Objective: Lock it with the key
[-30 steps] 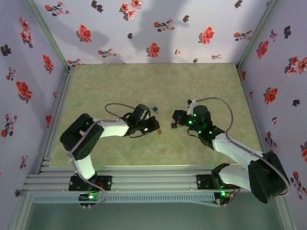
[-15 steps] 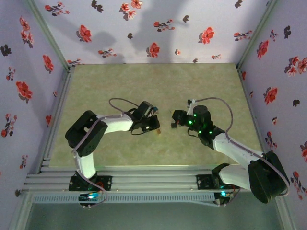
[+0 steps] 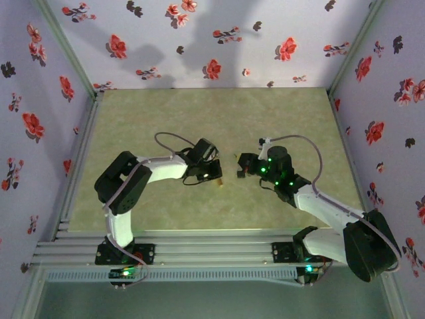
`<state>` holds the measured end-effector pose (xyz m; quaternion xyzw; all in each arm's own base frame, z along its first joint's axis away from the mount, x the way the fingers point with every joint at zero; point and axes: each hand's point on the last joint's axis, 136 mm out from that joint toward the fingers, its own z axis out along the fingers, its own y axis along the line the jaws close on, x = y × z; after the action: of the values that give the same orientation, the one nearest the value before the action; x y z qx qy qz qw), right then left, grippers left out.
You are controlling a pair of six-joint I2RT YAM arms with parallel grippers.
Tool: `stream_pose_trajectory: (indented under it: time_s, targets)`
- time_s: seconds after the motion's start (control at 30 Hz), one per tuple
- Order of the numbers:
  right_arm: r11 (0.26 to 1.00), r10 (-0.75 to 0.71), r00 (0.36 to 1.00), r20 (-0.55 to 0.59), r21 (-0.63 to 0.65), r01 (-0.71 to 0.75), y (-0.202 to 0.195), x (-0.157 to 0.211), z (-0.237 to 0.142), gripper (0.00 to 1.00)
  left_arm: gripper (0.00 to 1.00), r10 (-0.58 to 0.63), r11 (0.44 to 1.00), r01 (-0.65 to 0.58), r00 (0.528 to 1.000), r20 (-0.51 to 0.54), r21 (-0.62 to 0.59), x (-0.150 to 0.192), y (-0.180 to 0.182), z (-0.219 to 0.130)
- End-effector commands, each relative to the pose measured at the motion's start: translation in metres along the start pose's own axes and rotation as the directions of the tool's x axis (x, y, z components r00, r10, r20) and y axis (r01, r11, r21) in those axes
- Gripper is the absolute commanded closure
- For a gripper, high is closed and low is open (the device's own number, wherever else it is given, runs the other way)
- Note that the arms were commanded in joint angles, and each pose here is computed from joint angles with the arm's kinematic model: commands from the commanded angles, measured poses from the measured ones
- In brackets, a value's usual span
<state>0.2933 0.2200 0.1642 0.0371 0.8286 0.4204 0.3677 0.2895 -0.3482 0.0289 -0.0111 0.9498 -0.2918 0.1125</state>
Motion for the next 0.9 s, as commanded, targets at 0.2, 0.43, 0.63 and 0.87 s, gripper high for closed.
stream_pose_trajectory:
  time_s: [0.2,0.43,0.63,0.87]
  targets:
    - [1.0,0.003,1.0,0.002,-0.009,-0.002,0.001,-0.003,0.002,1.0,0.93,0.037,0.997,-0.039,0.999,-0.02,-0.069,0.004,0.011,0.005]
    - [1.0,0.004,1.0,-0.005,-0.01,-0.004,0.001,-0.002,0.003,1.0,0.86,0.054,0.996,-0.055,0.998,-0.013,-0.074,0.001,0.008,0.0]
    - [1.0,0.003,1.0,-0.011,-0.013,-0.004,0.002,-0.001,0.003,1.0,0.84,0.06,0.995,-0.06,0.998,-0.006,-0.081,-0.001,0.007,-0.006]
    - [1.0,0.003,1.0,-0.012,-0.016,-0.004,0.003,-0.001,0.003,1.0,0.77,0.073,0.993,-0.073,0.997,0.004,-0.094,-0.004,0.005,-0.013]
